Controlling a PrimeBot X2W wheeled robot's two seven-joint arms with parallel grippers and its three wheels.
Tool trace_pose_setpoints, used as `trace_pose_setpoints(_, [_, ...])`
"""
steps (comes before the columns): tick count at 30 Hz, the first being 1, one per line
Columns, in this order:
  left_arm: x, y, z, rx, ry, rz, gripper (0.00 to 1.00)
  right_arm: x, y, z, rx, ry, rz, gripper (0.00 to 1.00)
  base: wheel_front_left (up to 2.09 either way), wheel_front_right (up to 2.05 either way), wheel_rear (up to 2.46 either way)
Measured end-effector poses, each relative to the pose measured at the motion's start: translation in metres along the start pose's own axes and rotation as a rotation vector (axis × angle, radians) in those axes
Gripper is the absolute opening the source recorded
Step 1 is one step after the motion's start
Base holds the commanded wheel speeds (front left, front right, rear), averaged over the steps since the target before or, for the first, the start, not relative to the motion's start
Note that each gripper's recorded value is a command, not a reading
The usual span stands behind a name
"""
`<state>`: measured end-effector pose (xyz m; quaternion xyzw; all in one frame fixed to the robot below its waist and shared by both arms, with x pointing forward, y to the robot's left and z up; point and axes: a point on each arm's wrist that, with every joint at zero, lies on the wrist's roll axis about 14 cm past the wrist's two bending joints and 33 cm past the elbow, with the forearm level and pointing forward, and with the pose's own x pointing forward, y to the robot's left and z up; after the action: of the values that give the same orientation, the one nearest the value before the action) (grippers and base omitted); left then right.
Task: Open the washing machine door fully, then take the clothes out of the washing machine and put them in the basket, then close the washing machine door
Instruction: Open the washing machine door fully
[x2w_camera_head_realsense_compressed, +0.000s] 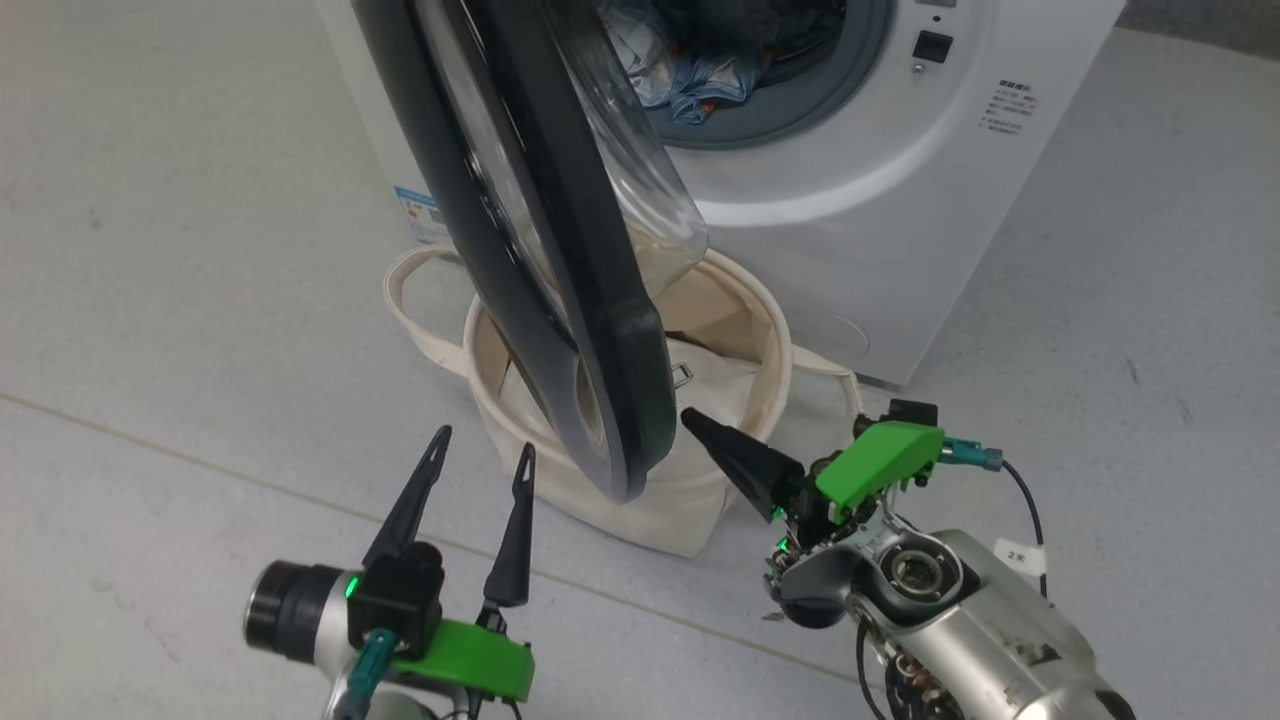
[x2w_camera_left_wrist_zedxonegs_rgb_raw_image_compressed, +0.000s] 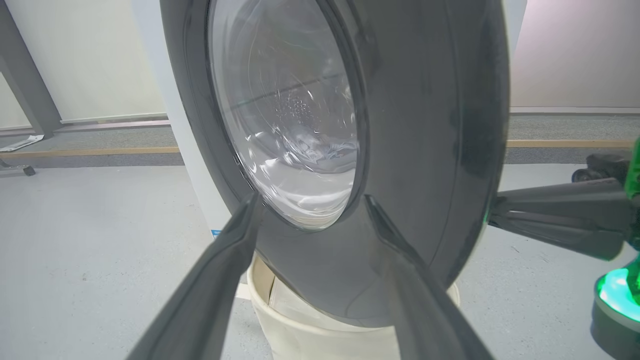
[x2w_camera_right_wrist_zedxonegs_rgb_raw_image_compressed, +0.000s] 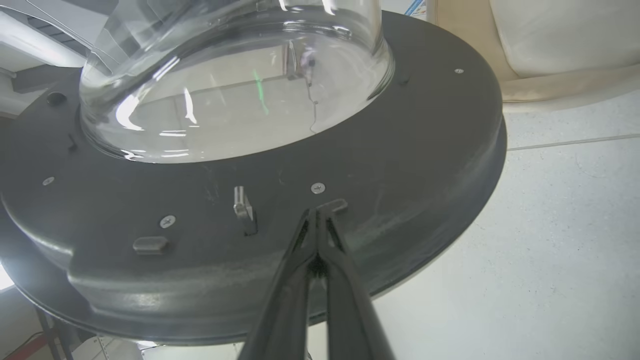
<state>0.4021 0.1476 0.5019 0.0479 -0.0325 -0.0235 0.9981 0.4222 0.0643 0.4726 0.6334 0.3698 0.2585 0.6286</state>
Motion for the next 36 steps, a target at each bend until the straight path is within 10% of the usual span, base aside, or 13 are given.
trace_pose_setpoints(4, [-0.005,0.003,0.001,-0.006,0.000,0.010,1.00,-0.006,0.012,0.014,-0.092,-0.075,0.015,0.00,0.00,0.00,0.00])
trace_pose_setpoints(19, [-0.015,-0.006,0.005,-0.006,-0.012,-0.018,1.00,-0.075,0.057,0.067,-1.024,-0.464,0.045,0.00,0.00,0.00,0.00])
trace_pose_setpoints(27, [-0.011,-0.012,0.004,-0.005,-0.012,-0.042,1.00,-0.127,0.052,0.100,-1.199,-0.687,-0.085,0.00,0.00,0.00,0.00])
trace_pose_setpoints(29, [-0.011,-0.014,0.004,-0.006,-0.011,-0.046,1.00,-0.137,0.039,0.099,-1.199,-0.709,-0.130,0.24,0.00,0.00,0.00])
trace_pose_setpoints(30, [-0.011,-0.014,0.003,-0.006,-0.010,-0.048,1.00,-0.142,0.033,0.100,-1.200,-0.718,-0.157,0.87,0.00,0.00,0.00])
trace_pose_setpoints(31, [-0.011,-0.015,0.003,-0.006,-0.010,-0.050,1.00,-0.148,0.028,0.102,-1.210,-0.728,-0.183,1.00,0.00,0.00,0.00])
trace_pose_setpoints(36, [-0.011,-0.016,0.004,-0.007,-0.010,-0.053,1.00,-0.167,0.016,0.109,-1.224,-0.782,-0.264,1.00,0.00,0.00,0.00])
